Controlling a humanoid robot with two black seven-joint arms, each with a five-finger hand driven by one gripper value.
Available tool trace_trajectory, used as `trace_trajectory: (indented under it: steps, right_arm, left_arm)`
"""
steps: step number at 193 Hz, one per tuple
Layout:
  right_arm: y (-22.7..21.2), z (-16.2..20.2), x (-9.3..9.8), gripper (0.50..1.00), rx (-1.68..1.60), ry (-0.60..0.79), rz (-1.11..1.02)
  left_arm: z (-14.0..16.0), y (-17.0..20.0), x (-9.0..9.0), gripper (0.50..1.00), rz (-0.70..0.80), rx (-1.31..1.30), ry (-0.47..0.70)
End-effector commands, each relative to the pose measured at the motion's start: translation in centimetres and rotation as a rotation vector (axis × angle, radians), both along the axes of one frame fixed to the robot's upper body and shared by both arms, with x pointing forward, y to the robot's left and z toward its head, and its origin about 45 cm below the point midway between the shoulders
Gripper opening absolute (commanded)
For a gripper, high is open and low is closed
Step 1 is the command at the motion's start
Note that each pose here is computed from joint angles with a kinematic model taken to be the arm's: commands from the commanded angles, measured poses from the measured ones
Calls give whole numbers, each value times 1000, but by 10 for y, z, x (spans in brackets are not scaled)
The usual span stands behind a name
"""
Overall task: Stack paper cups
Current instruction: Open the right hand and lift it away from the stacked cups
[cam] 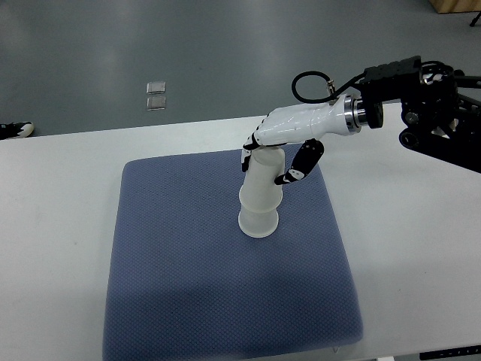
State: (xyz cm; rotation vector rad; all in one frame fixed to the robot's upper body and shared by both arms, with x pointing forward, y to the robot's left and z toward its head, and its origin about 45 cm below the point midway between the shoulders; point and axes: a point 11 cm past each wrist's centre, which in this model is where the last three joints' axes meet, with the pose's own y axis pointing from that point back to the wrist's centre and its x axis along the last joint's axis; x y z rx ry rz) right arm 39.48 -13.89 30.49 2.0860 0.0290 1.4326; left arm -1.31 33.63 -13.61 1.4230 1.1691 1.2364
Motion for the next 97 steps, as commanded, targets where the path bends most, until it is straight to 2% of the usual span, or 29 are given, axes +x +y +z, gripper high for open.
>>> trace_trajectory:
  steps: [1,97]
  right_arm:
    - [0,-2,0,776,-1,0,-6]
    - [4,-15,-4,813,2,23,-16]
  left_arm:
    - [0,0,-1,1000,0,0,1]
    - [0,0,0,1000,0,0,0]
